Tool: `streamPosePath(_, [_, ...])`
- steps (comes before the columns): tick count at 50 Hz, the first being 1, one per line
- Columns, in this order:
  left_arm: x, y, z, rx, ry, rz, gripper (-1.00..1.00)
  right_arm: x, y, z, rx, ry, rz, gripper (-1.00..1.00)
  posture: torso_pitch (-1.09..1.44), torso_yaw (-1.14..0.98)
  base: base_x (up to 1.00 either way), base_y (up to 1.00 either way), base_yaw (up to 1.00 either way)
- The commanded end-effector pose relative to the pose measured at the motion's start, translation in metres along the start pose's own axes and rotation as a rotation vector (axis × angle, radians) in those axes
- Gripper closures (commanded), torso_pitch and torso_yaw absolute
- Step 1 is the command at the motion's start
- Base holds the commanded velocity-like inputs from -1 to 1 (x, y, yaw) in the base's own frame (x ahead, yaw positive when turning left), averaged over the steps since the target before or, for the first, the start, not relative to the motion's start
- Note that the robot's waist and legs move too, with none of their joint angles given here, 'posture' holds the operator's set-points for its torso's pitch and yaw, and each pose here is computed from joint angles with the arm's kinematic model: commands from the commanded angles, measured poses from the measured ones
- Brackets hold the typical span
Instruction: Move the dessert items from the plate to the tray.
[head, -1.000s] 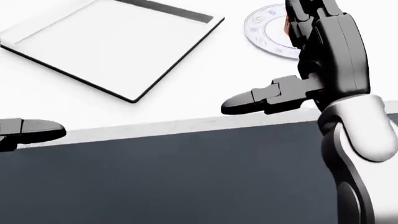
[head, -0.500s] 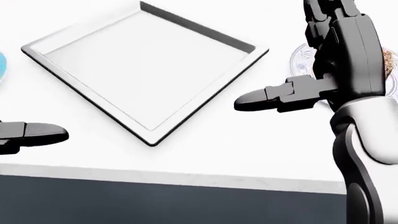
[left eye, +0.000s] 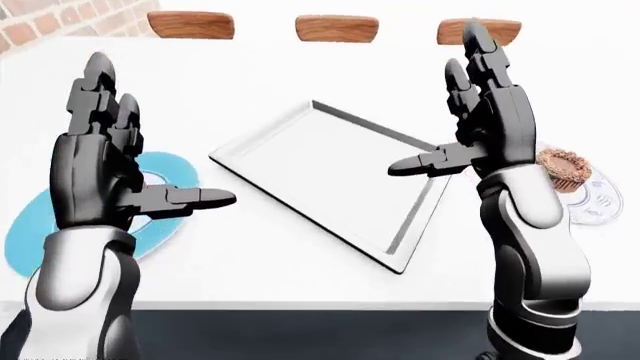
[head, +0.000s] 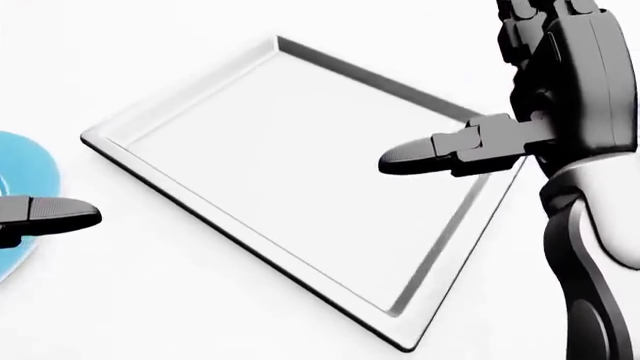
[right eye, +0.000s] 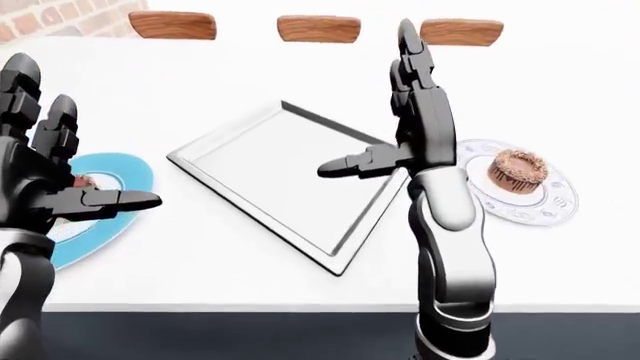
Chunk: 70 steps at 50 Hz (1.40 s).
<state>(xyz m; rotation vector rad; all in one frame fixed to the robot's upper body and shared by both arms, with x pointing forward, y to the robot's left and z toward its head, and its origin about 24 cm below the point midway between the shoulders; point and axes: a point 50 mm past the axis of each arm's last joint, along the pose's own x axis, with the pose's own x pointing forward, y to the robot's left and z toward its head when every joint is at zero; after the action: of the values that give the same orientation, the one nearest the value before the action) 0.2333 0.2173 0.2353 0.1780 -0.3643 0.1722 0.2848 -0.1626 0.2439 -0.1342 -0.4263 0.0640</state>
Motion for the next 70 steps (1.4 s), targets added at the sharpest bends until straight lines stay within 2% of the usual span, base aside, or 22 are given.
streamPosePath(1, [0.000, -0.001, 0.011, 0.007, -0.070, -0.010, -1.00, 0.000, -0.005, 0.012, -0.013, -0.066, -0.025, -1.00, 0.00, 0.00, 0.00, 0.00, 0.00])
streamPosePath(8, [-0.001, 0.000, 0.011, 0.007, -0.071, -0.005, -1.00, 0.000, -0.006, 0.014, -0.017, -0.060, -0.031, -1.00, 0.00, 0.00, 0.00, 0.00, 0.00])
streamPosePath(13, [-0.002, 0.003, 0.014, 0.012, -0.076, 0.000, -1.00, -0.002, -0.015, 0.018, -0.068, -0.023, -0.065, -1.00, 0.00, 0.00, 0.00, 0.00, 0.00])
streamPosePath(14, [-0.002, 0.003, 0.013, 0.012, -0.075, 0.001, -1.00, -0.003, -0.017, 0.019, -0.121, -0.006, -0.059, -1.00, 0.00, 0.00, 0.00, 0.00, 0.00])
streamPosePath(15, [-0.002, 0.004, 0.013, 0.010, -0.075, 0.001, -1.00, -0.004, -0.019, 0.021, -0.109, -0.006, -0.064, -1.00, 0.00, 0.00, 0.00, 0.00, 0.00])
streamPosePath(21, [-0.003, 0.006, 0.017, 0.022, -0.082, 0.013, -1.00, -0.003, -0.061, 0.038, -0.234, 0.072, -0.166, -1.00, 0.00, 0.00, 0.00, 0.00, 0.00])
streamPosePath(23, [-0.002, 0.006, 0.018, 0.018, -0.086, 0.016, -1.00, 0.003, -0.071, 0.036, -0.269, 0.091, -0.172, -1.00, 0.00, 0.00, 0.00, 0.00, 0.00])
streamPosePath(24, [-0.002, 0.006, 0.018, 0.017, -0.090, 0.017, -1.00, 0.008, -0.079, 0.029, -0.312, 0.119, -0.187, -1.00, 0.00, 0.00, 0.00, 0.00, 0.00])
streamPosePath(26, [-0.003, 0.006, 0.017, 0.016, -0.090, 0.017, -1.00, 0.017, -0.087, 0.022, -0.326, 0.149, -0.199, -1.00, 0.00, 0.00, 0.00, 0.00, 0.00])
streamPosePath(28, [-0.002, 0.007, 0.018, 0.015, -0.090, 0.022, -1.00, 0.028, -0.093, 0.017, -0.344, 0.168, -0.197, -1.00, 0.00, 0.00, 0.00, 0.00, 0.00])
streamPosePath(30, [-0.002, 0.006, 0.018, 0.021, -0.091, 0.017, -1.00, 0.042, -0.098, 0.009, -0.416, 0.209, -0.178, -1.00, 0.00, 0.00, 0.00, 0.00, 0.00])
streamPosePath(32, [-0.002, 0.005, 0.016, 0.020, -0.088, 0.016, -1.00, 0.054, -0.101, 0.001, -0.435, 0.232, -0.169, -1.00, 0.00, 0.00, 0.00, 0.00, 0.00])
streamPosePath(35, [-0.003, 0.007, 0.015, 0.019, -0.083, 0.017, -1.00, 0.070, -0.111, -0.013, -0.498, 0.303, -0.169, -1.00, 0.00, 0.00, 0.00, 0.00, 0.00])
streamPosePath(44, [-0.004, 0.010, 0.011, 0.015, -0.079, 0.025, -1.00, 0.089, -0.142, 0.007, -0.673, 0.431, -0.200, -1.00, 0.00, 0.00, 0.00, 0.00, 0.00])
streamPosePath(49, [-0.004, 0.011, 0.009, 0.019, -0.077, 0.026, -1.00, 0.091, -0.151, 0.007, -0.723, 0.513, -0.223, -1.00, 0.00, 0.00, 0.00, 0.00, 0.00])
streamPosePath(50, [-0.004, 0.010, 0.009, 0.022, -0.076, 0.026, -1.00, 0.090, -0.155, 0.007, -0.760, 0.538, -0.229, -1.00, 0.00, 0.00, 0.00, 0.00, 0.00])
streamPosePath(52, [-0.004, 0.011, 0.009, 0.022, -0.076, 0.026, -1.00, 0.086, -0.164, 0.004, -0.754, 0.591, -0.259, -1.00, 0.00, 0.00, 0.00, 0.00, 0.00])
streamPosePath(53, [-0.004, 0.011, 0.009, 0.024, -0.075, 0.027, -1.00, 0.085, -0.167, 0.003, -0.773, 0.594, -0.258, -1.00, 0.00, 0.00, 0.00, 0.00, 0.00])
streamPosePath(54, [-0.004, 0.011, 0.009, 0.024, -0.077, 0.028, -1.00, 0.082, -0.170, 0.000, -0.793, 0.634, -0.250, -1.00, 0.00, 0.00, 0.00, 0.00, 0.00])
streamPosePath(58, [-0.004, 0.011, 0.010, 0.026, -0.077, 0.025, -1.00, 0.076, -0.180, -0.003, -0.810, 0.688, -0.278, -1.00, 0.00, 0.00, 0.00, 0.00, 0.00])
streamPosePath(65, [-0.003, 0.010, 0.012, 0.028, -0.079, 0.020, -1.00, 0.072, -0.182, -0.021, -0.809, 0.744, -0.257, -1.00, 0.00, 0.00, 0.00, 0.00, 0.00])
streamPosePath(70, [-0.003, 0.010, 0.012, 0.029, -0.078, 0.021, -1.00, 0.073, -0.181, -0.028, -0.793, 0.747, -0.252, -1.00, 0.00, 0.00, 0.00, 0.00, 0.00])
